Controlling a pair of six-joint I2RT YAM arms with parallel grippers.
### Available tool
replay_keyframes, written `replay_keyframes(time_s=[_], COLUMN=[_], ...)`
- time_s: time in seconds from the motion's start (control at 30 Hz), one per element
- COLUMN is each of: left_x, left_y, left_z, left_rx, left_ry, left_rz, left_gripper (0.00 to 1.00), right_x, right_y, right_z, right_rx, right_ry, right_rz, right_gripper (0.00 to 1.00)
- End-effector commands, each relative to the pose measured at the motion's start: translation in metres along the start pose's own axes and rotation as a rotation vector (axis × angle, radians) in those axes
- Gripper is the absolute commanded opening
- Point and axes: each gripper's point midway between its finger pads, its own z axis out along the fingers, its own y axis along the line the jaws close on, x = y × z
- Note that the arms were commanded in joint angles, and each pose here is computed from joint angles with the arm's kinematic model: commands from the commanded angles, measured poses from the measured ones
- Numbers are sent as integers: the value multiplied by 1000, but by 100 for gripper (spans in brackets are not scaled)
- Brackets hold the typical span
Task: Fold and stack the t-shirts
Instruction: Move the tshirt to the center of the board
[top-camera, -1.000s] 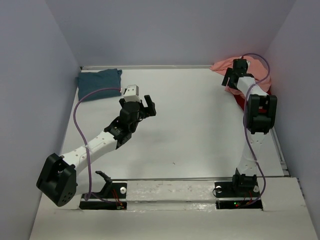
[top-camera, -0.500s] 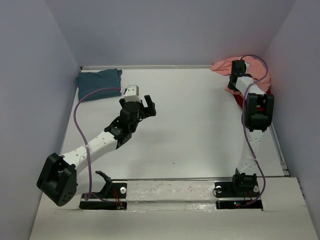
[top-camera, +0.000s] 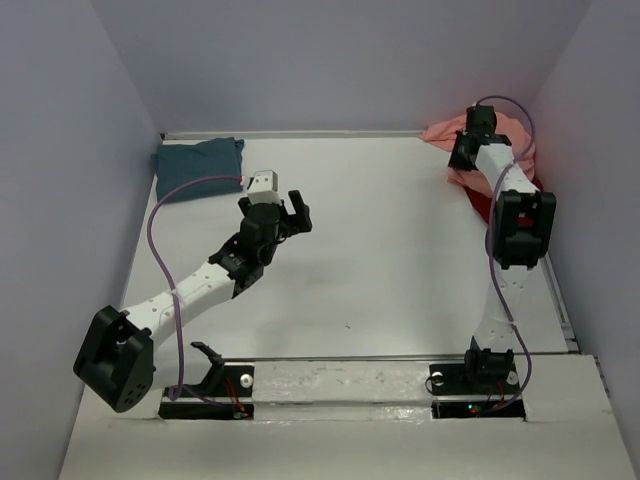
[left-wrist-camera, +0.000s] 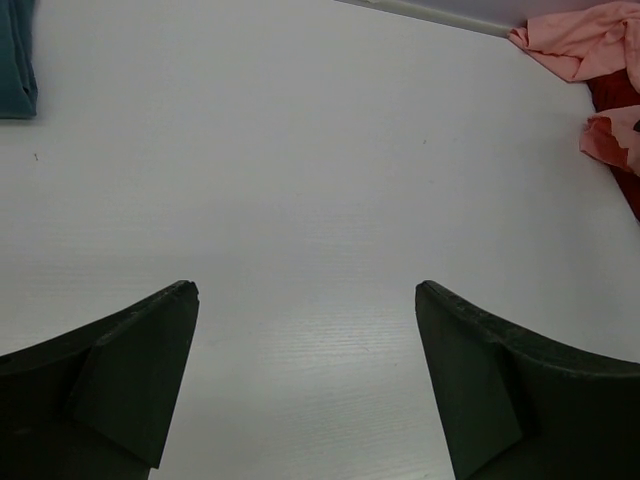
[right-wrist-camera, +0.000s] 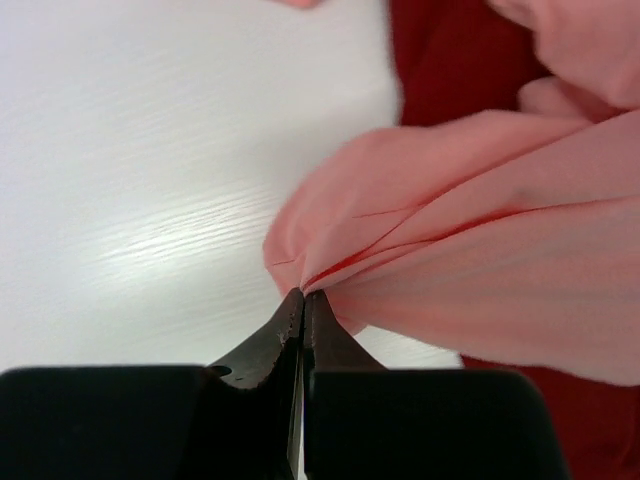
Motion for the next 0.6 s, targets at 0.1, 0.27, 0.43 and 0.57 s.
replay_keyframes(time_s=[0.1,0.27,0.43,0.57], left_x=[-23,-35,-46,-52], left_y=[37,76,89,95], left_z=[-9,-29,-47,-57], left_rx=[-216,-379,-411,-421], left_ry=[-110,-190,-261,-301], left_rz=[-46,-127,-180,-206], left_gripper=[98,99,99,99], right_x=[2,82,66,11], right_y=[154,240,253,213], right_z=[-142,-245,-388,-515], right_rx=[-480,-701,-1008,-1118], right_ry=[9,121,9,-284], right_rz=[-178,-369,-355,-293], right_gripper=[0,0,0,0])
